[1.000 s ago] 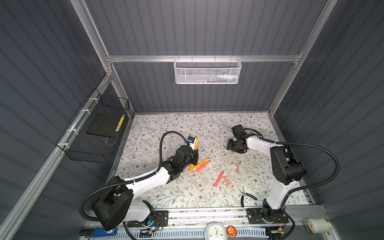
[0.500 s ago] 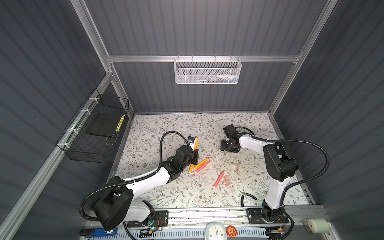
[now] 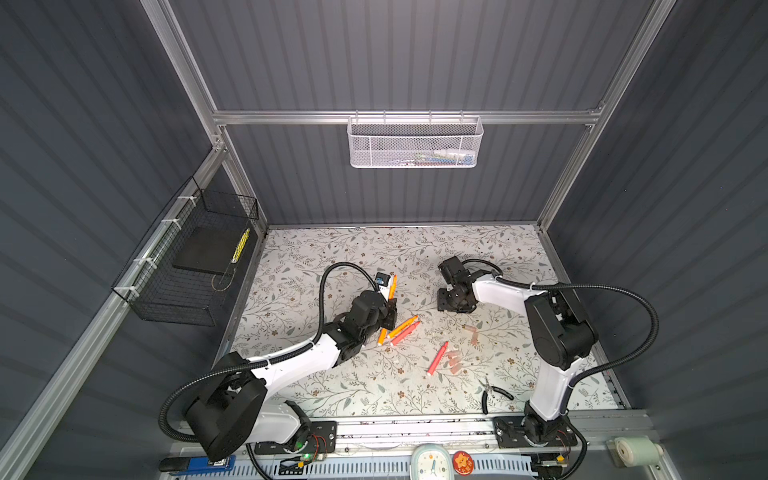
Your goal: Insert the pens into the pen caps
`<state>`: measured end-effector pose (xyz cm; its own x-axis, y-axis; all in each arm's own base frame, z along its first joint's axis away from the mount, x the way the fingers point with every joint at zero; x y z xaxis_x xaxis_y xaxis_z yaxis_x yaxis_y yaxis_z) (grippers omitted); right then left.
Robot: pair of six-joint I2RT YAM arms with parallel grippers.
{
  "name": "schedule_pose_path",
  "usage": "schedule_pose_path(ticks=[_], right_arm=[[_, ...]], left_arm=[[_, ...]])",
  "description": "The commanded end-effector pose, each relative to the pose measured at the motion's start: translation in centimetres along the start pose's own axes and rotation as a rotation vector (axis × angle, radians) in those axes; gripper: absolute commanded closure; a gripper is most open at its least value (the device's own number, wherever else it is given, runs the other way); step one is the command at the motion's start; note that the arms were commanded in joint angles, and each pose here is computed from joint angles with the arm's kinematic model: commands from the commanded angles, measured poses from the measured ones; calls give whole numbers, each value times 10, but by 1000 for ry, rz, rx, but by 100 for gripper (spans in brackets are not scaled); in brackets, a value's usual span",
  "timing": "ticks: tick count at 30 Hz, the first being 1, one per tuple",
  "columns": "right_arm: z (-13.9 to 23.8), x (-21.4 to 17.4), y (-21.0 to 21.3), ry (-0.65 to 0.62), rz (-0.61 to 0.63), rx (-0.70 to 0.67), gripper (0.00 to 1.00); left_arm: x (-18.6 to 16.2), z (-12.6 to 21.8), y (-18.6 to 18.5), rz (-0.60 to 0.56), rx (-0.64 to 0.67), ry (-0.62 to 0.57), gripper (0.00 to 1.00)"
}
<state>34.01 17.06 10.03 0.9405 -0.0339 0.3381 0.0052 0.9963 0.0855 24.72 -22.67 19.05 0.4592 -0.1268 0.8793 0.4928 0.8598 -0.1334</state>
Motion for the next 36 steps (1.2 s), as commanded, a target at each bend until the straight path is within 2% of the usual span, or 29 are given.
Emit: schedule_pose_path(ticks=[1,8,13,18,27,36], right_arm=[[4,-1,-4,-8,-12,-52,41],[4,-10,-15,21,-37,-117,42],[9,-15,-17,17,-59,-92,41],[24,-14,-22,-39,-80,-77,38],[34,-20,-69,-113,-332,70,39],[17,-13,-71,-57,-350,71,40]], left_arm=[[7,2,-2,-7,-10,-10,100],[7,3,-2,-6,-8,-15,100],[7,2,-2,-6,-8,-13,100],[8,3,-2,-6,-8,-19,100],[7,4,-3,-10,-22,-24,100],[7,3,-4,-15,-31,-20,100]])
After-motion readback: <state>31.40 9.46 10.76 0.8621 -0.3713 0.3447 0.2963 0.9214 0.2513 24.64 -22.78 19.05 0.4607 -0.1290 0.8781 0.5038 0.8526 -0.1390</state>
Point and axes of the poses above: each gripper's point midway between its finger pads, its own z axis back along the fingers, its own y axis along the line the jaws close on, x = y × z, the point moved 8 cm from there along z, back along the fingers
